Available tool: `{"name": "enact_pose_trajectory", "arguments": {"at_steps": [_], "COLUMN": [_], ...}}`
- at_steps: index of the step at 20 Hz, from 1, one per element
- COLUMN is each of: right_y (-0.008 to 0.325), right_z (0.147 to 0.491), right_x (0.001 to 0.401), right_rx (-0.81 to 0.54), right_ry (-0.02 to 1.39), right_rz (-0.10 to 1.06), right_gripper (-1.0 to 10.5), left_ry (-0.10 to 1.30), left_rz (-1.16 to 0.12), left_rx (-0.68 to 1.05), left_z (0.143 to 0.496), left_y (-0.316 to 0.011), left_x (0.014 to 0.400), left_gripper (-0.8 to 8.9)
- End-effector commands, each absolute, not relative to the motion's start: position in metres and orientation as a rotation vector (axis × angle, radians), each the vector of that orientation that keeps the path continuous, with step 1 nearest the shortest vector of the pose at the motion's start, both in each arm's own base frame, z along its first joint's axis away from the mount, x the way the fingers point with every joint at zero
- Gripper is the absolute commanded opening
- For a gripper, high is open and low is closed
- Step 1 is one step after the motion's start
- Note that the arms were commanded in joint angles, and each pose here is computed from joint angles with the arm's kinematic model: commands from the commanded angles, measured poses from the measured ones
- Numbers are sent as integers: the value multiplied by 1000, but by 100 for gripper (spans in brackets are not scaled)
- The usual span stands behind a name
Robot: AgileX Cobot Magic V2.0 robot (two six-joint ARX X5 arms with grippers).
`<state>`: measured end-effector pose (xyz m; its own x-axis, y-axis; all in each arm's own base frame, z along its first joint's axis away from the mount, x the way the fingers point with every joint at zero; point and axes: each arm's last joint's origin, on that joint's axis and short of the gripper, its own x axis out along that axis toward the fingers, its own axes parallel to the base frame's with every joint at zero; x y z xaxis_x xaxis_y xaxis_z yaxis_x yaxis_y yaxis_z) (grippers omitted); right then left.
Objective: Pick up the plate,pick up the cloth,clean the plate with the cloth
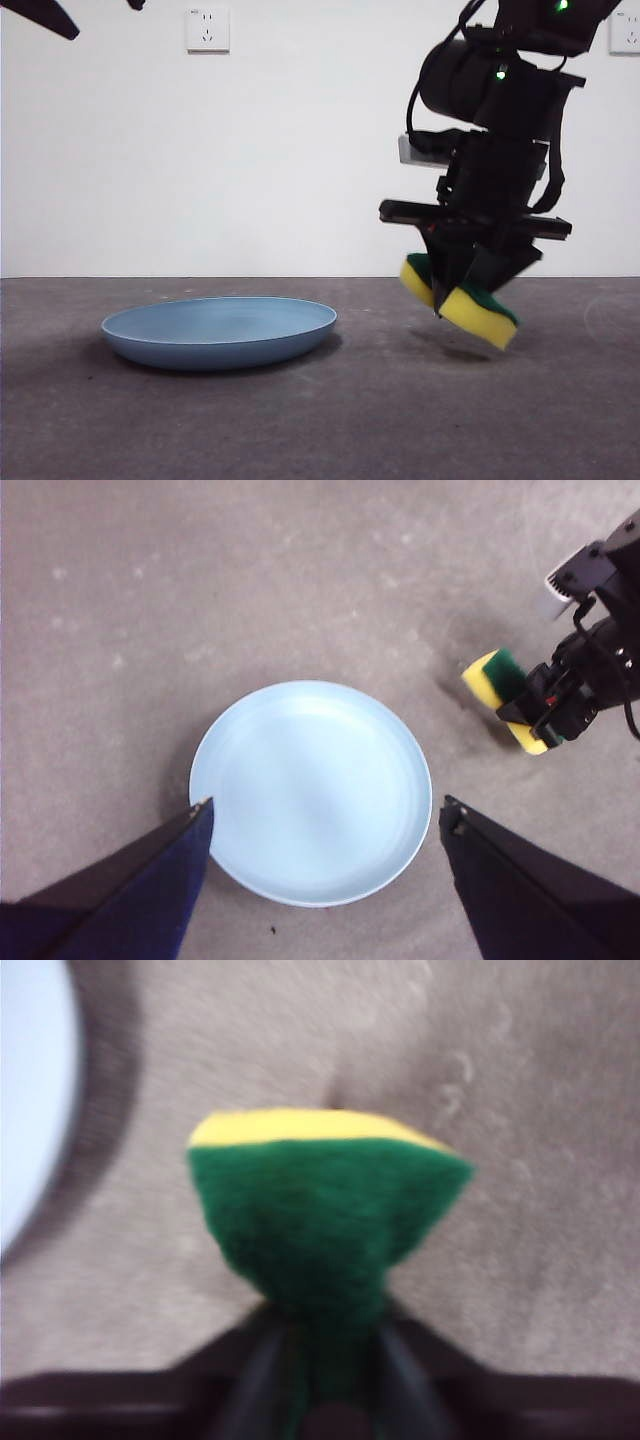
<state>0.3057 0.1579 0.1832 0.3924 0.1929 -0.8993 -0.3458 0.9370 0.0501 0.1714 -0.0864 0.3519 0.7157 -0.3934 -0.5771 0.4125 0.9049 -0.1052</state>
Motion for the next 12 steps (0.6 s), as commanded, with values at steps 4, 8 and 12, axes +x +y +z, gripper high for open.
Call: {"name": "enact_pose_trajectory", "arguments": {"at_steps": [4, 8, 12], "right_y": [157, 157, 157], "right_z": [178, 178, 178], "right_x": [304, 304, 305], "right_rx": [-150, -150, -149], "right_ry": [1138, 1138, 1136], "right_rz": [338, 338, 340], "right_gripper": [456, 510, 510], "left_ry": [638, 638, 641], "left_rz": [-442, -442, -442], "left_rx": [30, 30, 31], "left_z": [351, 351, 351], "left_y": [-87, -87, -87], "left_x": [171, 171, 171], "left_gripper": [377, 377, 377]}}
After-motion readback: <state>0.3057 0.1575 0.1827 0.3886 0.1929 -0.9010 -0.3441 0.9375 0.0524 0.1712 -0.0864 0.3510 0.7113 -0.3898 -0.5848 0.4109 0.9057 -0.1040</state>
